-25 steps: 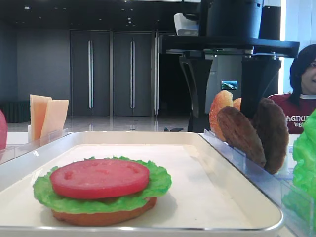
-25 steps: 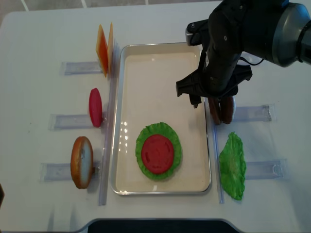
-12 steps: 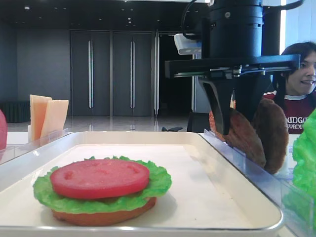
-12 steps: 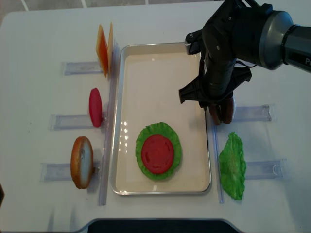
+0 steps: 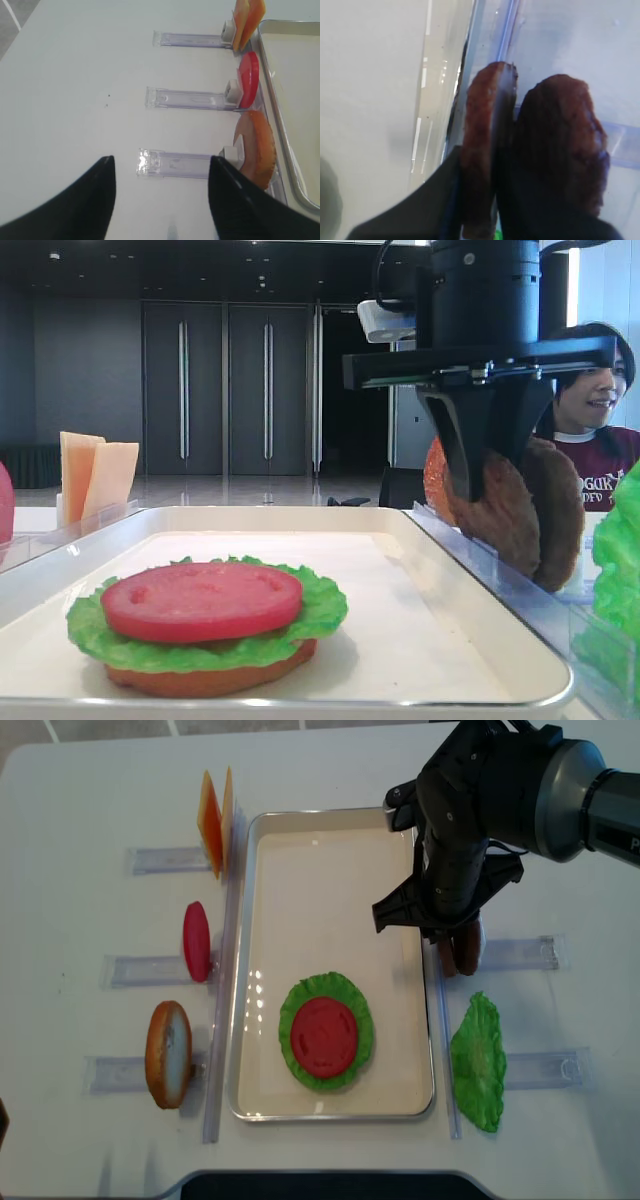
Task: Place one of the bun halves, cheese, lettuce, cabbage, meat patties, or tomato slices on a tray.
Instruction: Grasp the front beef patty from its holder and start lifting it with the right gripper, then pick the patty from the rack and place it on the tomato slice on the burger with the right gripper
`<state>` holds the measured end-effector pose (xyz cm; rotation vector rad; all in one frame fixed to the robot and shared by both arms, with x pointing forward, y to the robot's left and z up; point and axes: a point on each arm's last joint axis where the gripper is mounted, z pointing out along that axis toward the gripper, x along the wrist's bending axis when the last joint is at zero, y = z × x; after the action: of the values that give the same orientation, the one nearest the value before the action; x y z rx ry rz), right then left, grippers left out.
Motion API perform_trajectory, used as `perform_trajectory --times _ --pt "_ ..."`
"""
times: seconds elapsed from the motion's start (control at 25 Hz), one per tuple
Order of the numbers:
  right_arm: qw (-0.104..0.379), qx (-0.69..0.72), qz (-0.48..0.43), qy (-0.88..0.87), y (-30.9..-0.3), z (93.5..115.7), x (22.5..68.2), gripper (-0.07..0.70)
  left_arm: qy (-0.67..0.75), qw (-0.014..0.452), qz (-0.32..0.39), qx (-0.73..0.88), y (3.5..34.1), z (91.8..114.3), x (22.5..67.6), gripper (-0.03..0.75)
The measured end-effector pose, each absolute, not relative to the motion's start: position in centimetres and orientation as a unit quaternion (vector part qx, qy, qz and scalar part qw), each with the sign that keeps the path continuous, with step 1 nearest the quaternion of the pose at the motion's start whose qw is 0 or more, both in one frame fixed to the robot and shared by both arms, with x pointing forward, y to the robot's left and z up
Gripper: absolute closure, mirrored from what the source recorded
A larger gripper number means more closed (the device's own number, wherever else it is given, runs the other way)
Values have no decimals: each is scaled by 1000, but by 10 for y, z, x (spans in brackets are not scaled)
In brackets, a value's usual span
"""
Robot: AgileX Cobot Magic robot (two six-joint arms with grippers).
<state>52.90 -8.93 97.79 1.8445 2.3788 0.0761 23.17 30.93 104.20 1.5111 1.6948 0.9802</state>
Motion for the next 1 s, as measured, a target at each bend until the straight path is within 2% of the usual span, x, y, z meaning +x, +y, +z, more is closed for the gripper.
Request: perform_trajectory --times 0.24,0.68,0.8,1.0 --pt "74 612 62 785 -94 1006 523 484 647 328 374 577 309 1042 232 264" --pt "66 613 169 769 -107 1074 496 496 647 328 374 577 309 1042 232 264" --pt "47 604 191 772 -110 1091 484 496 647 328 374 577 309 1042 232 264" --pt "-41 567 247 784 -105 1098 460 496 647 328 374 577 309 1042 232 264"
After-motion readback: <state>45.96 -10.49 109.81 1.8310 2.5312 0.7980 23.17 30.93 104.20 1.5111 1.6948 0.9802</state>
